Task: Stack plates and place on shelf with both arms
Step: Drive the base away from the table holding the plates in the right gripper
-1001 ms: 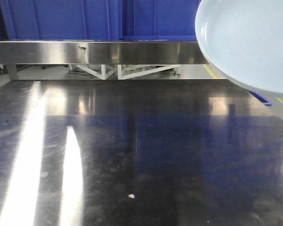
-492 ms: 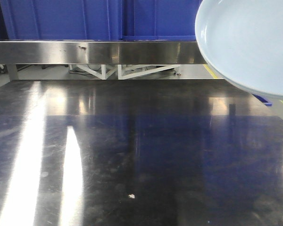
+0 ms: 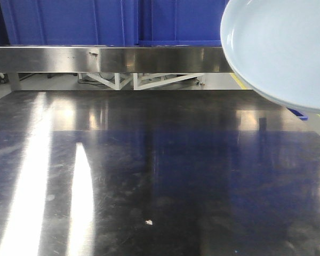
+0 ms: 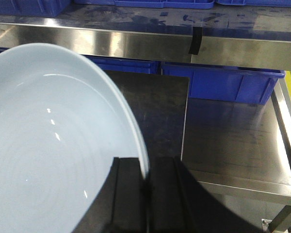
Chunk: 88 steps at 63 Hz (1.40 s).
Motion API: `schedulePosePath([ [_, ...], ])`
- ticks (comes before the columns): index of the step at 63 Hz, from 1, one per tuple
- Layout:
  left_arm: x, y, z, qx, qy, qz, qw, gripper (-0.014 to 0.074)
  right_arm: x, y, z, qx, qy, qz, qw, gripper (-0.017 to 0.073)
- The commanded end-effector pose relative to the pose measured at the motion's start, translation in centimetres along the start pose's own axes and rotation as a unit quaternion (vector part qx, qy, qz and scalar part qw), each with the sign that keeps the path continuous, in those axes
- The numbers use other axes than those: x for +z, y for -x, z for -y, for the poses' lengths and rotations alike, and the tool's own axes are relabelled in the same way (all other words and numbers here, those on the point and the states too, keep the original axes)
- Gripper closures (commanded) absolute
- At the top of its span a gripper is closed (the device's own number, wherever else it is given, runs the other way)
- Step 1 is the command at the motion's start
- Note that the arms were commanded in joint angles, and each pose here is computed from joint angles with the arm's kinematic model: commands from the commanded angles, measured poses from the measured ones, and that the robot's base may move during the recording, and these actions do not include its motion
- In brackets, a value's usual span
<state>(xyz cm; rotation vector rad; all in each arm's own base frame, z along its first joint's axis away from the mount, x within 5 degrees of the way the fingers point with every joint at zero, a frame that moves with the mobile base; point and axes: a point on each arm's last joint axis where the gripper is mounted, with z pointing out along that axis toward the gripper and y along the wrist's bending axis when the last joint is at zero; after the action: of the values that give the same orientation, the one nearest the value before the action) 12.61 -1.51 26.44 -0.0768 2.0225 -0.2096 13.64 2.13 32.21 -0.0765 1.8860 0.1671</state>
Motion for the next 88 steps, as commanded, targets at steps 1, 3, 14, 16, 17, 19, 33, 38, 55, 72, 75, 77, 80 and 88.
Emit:
schedulePosePath([
  [1, -0.31, 1.58, 0.4, -0.002, -0.012, 0.05, 0.999, 0.0505, -0.59, 1.95, -0.01, -0.001, -0.001, 0.07, 0.998, 0.0511],
  [3, -0.31, 1.58, 0.4, -0.002, -0.012, 0.05, 0.999, 0.0505, -0.59, 1.95, -0.01, -0.001, -0.001, 0.07, 0.998, 0.0511],
  [14, -0.31, 1.58, 0.4, -0.002, -0.012, 0.05, 0.999, 0.0505, -0.59, 1.95, -0.01, -0.001, -0.001, 0.07, 0.998, 0.0511],
  [16, -0.31, 1.58, 0.4, -0.002, -0.012, 0.05, 0.999, 0.0505, -0.59, 1.95, -0.01, -0.001, -0.001, 0.07, 0.998, 0.0511],
  [17, -0.31, 1.58, 0.4, -0.002, -0.012, 0.05, 0.999, 0.0505, -0.59, 1.95, -0.01, -0.001, -0.001, 0.07, 0.998, 0.0511],
  [19, -0.31, 1.58, 0.4, -0.002, -0.012, 0.05, 0.999, 0.0505, -0.59, 1.95, -0.01, -0.001, -0.001, 0.07, 0.998, 0.0511],
  [33, -0.31, 1.58, 0.4, -0.002, -0.012, 0.05, 0.999, 0.0505, -0.59, 1.95, -0.01, -0.001, -0.001, 0.07, 0.998, 0.0511],
  [38, -0.31, 1.58, 0.4, -0.002, -0.012, 0.05, 0.999, 0.0505, -0.59, 1.95, -0.01, -0.001, -0.001, 0.07, 0.998, 0.0511],
  [55, -0.31, 1.58, 0.4, -0.002, -0.012, 0.05, 0.999, 0.0505, -0.59, 1.95, -0.01, -0.001, -0.001, 0.07, 0.998, 0.0511],
  [72, -0.31, 1.58, 0.4, -0.002, -0.012, 0.05, 0.999, 0.0505, -0.56, 1.94, -0.01, -0.001, -0.001, 0.069, 0.998, 0.0511],
  [75, -0.31, 1.58, 0.4, -0.002, -0.012, 0.05, 0.999, 0.0505, -0.56, 1.94, -0.01, -0.001, -0.001, 0.069, 0.998, 0.0511],
  [77, -0.31, 1.58, 0.4, -0.002, -0.012, 0.05, 0.999, 0.0505, -0.56, 1.94, -0.01, -0.001, -0.001, 0.069, 0.998, 0.0511],
  [80, -0.31, 1.58, 0.4, -0.002, -0.012, 0.05, 0.999, 0.0505, -0.56, 1.94, -0.01, -0.001, -0.001, 0.069, 0.998, 0.0511],
  [88, -0.31, 1.58, 0.4, -0.002, -0.012, 0.05, 0.999, 0.0505, -0.56, 1.94, -0.01, -0.001, -0.001, 0.069, 0.998, 0.0511],
])
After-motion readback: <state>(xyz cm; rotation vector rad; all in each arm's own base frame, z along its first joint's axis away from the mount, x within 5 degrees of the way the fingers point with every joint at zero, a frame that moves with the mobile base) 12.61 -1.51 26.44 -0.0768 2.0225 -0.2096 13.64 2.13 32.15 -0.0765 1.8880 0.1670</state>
